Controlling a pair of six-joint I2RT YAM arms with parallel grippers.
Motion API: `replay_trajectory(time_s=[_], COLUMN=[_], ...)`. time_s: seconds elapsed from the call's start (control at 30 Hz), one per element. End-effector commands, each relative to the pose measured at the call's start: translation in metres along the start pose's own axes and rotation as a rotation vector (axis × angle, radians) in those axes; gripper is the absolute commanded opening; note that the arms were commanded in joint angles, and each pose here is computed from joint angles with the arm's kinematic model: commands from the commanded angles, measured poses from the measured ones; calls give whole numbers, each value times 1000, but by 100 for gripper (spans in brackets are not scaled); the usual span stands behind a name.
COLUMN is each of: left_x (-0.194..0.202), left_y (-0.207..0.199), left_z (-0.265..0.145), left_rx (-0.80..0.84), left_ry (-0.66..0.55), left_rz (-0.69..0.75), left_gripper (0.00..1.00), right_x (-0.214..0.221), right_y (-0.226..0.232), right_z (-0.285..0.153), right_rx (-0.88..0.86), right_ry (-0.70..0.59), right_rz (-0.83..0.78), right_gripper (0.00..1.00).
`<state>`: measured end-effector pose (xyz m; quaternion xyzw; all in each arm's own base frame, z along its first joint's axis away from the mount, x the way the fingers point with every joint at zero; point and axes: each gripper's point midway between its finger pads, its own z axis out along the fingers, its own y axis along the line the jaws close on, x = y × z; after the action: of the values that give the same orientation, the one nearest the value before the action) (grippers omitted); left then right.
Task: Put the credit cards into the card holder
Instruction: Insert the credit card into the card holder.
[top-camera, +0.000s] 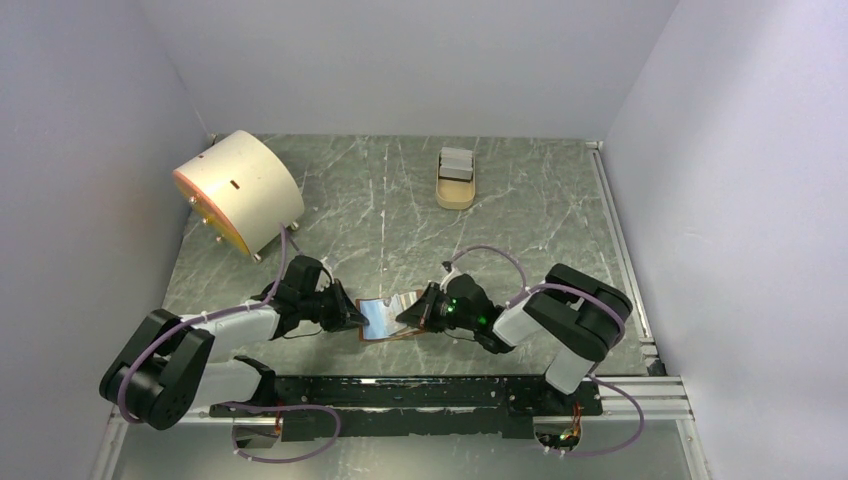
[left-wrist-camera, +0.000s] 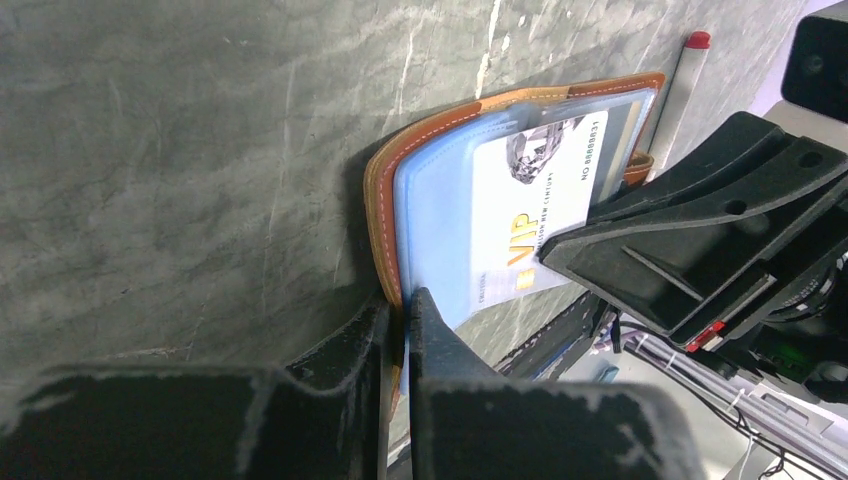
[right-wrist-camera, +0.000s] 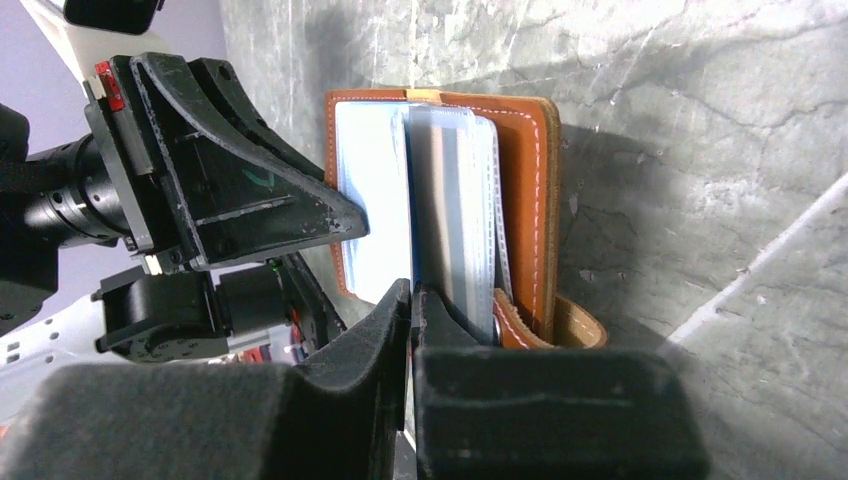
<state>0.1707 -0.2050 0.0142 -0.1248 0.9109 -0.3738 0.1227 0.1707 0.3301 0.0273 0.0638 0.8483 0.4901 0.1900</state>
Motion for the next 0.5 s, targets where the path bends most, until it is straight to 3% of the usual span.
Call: replay_trajectory(time_s=[0.0, 0.23, 0.47], left_x=[9, 14, 16], left_y=[8, 0, 0], left_z=[1, 0, 1], left_rx=[-5, 43, 52], left_ry=[28, 48, 59], left_rz=[-15, -41, -53], left_gripper=[9, 12, 17], right_x=[7, 13, 10], right_y=[0, 0, -18], right_z=[1, 6, 2], right_rx=[-26, -22, 121], right_ry=[4, 16, 18], right_rz=[34, 31, -55], right_gripper=[6, 8, 28])
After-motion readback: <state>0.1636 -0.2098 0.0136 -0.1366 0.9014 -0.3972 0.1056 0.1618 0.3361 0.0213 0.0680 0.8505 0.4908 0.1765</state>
